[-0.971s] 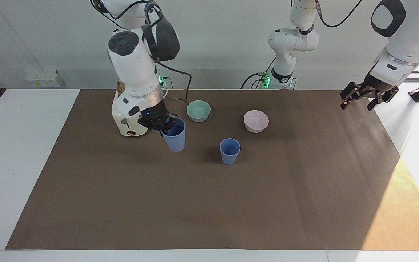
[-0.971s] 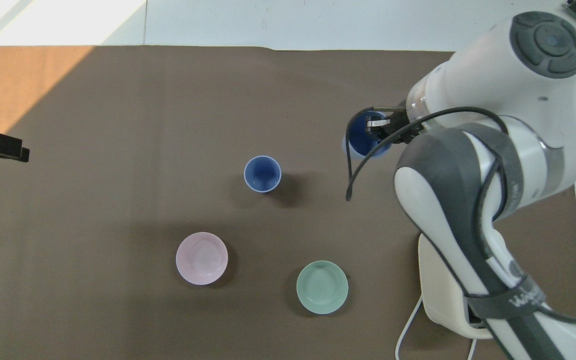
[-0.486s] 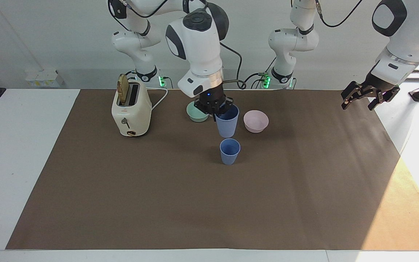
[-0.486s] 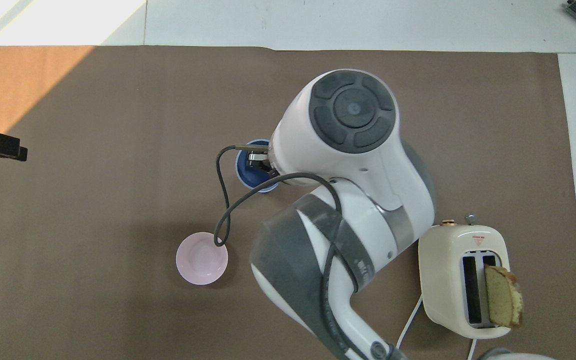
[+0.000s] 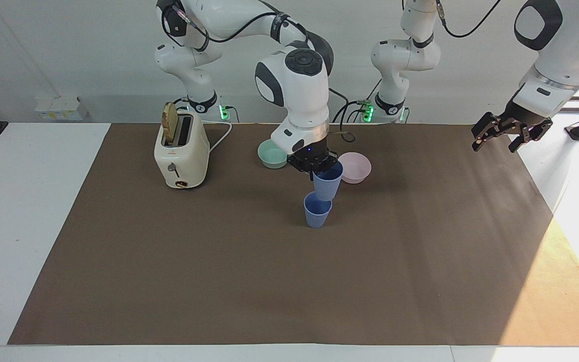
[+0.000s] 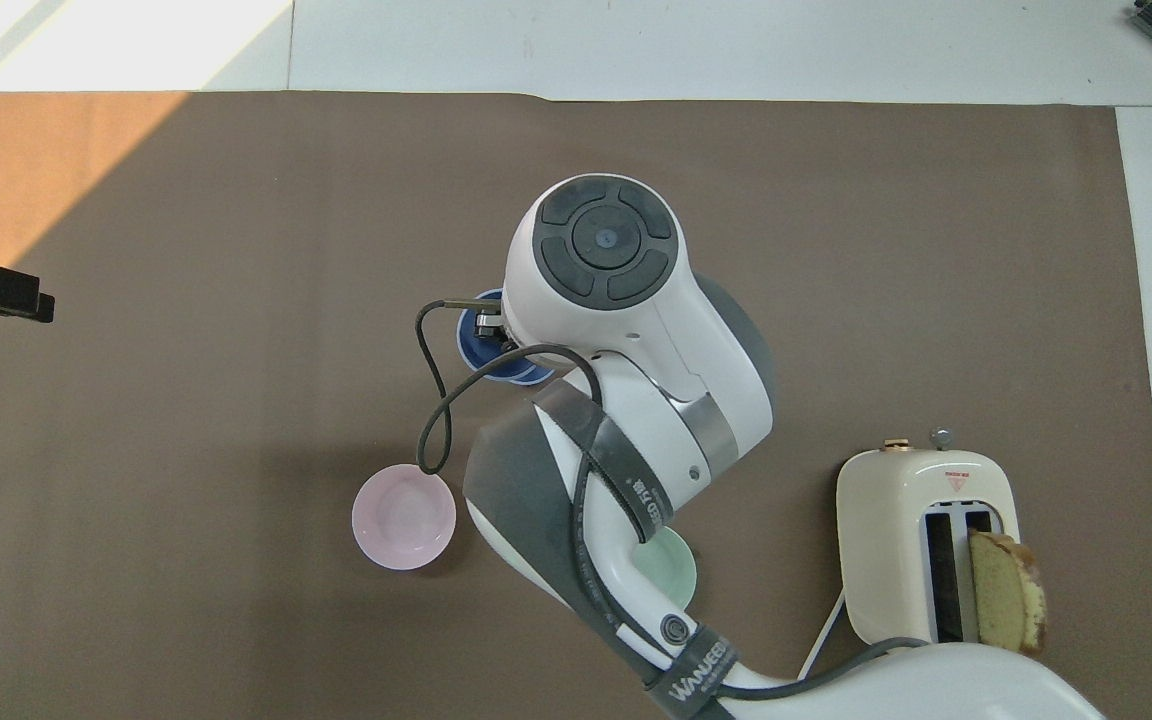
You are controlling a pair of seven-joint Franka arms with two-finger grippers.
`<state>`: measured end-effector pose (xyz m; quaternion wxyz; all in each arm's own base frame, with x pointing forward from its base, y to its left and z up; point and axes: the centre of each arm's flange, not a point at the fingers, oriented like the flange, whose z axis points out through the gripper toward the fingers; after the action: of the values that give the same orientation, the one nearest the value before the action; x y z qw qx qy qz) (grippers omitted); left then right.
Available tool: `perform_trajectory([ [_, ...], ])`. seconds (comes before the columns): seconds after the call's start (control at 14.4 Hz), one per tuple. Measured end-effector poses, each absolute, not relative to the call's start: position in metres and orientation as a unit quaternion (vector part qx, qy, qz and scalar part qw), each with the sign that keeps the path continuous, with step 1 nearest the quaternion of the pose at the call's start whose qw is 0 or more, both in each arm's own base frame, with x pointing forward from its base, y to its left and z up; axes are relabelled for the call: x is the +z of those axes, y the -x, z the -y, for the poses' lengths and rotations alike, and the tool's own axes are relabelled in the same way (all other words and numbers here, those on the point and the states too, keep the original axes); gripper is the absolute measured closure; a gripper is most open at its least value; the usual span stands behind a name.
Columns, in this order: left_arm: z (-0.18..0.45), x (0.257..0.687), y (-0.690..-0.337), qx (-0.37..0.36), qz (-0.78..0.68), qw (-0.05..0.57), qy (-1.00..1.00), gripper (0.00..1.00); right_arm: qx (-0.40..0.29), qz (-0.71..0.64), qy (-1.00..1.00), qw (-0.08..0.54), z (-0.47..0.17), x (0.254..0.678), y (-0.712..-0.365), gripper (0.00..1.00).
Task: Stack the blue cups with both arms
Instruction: 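Lower the held cup into the placed cup and open the right gripper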
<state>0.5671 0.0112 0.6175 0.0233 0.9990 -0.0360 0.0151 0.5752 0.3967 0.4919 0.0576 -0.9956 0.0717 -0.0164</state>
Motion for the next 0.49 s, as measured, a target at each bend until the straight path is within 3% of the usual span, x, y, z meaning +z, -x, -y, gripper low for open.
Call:
perform_trajectory([
  [0.49, -0.011, 0.617, -0.567, 0.015, 0.036, 0.023, -0.999, 0.00, -0.005, -0.081, 0.996, 0.047, -0.386, 0.463, -0.580, 0.96],
])
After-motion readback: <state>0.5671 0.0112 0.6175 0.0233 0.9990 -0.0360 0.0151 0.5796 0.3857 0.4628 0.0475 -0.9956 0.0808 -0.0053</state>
